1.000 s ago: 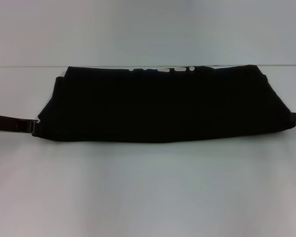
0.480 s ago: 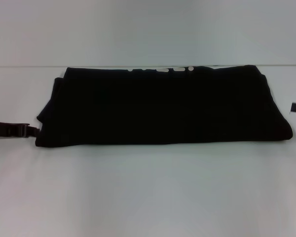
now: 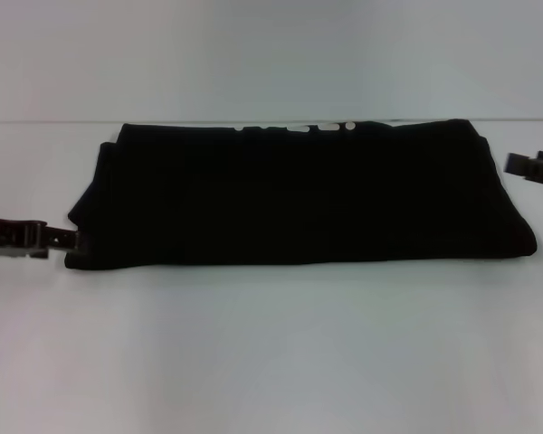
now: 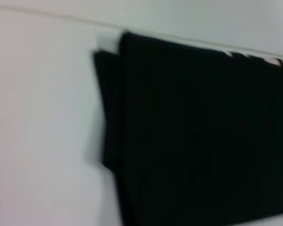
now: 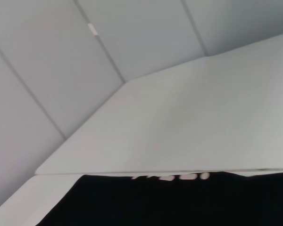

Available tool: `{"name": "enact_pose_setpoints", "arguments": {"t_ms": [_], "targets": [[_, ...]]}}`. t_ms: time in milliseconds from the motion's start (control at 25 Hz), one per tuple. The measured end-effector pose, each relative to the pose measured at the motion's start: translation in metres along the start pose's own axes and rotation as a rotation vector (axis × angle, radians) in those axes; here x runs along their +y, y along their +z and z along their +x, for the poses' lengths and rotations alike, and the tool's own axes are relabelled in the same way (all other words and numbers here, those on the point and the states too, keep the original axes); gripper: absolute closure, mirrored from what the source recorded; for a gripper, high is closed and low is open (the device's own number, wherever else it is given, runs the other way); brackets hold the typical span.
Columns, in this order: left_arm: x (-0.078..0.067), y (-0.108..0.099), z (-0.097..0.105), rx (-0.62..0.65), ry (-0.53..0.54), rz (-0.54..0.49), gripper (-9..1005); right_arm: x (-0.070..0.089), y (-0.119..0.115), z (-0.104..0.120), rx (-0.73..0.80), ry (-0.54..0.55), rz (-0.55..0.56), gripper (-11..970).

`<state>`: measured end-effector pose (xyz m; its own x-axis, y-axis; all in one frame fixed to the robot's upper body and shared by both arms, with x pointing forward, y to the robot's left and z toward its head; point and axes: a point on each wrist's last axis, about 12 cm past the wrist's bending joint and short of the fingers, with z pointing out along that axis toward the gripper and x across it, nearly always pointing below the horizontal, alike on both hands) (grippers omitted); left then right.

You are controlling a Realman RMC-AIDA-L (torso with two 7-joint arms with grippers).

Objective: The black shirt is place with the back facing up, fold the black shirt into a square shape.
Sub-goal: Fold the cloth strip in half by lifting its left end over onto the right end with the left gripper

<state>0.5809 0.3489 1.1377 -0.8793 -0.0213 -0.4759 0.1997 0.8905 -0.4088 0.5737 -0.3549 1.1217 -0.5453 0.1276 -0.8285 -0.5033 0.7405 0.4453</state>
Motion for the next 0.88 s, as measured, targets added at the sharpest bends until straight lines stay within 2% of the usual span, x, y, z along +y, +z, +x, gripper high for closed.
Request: {"name": "enact_pose_setpoints", "arguments": {"t_ms": [120,240,480,720,880], "targets": [[-0.003,0.003,0.000,0.047,-0.067,0.076,345,0.003,0.011,-0.002,0.002,-0.030,-0.023,202],[-0.004,0.010,0.003,0.068,-0.125,0.129,124,0.006,0.020,-0.008,-0.001,-0.062,-0.040,120],[-0.013,0.022,0.006,0.085,-0.218,0.213,101,0.009,0.028,-0.025,0.000,-0.107,-0.053,40],[-0.017,0.031,0.015,0.120,-0.331,0.290,104,0.011,0.035,-0.027,0.042,-0.155,-0.057,44],[-0.017,0.034,0.016,0.105,-0.411,0.326,105,0.022,0.037,-0.028,0.055,-0.226,-0.137,44]]}}
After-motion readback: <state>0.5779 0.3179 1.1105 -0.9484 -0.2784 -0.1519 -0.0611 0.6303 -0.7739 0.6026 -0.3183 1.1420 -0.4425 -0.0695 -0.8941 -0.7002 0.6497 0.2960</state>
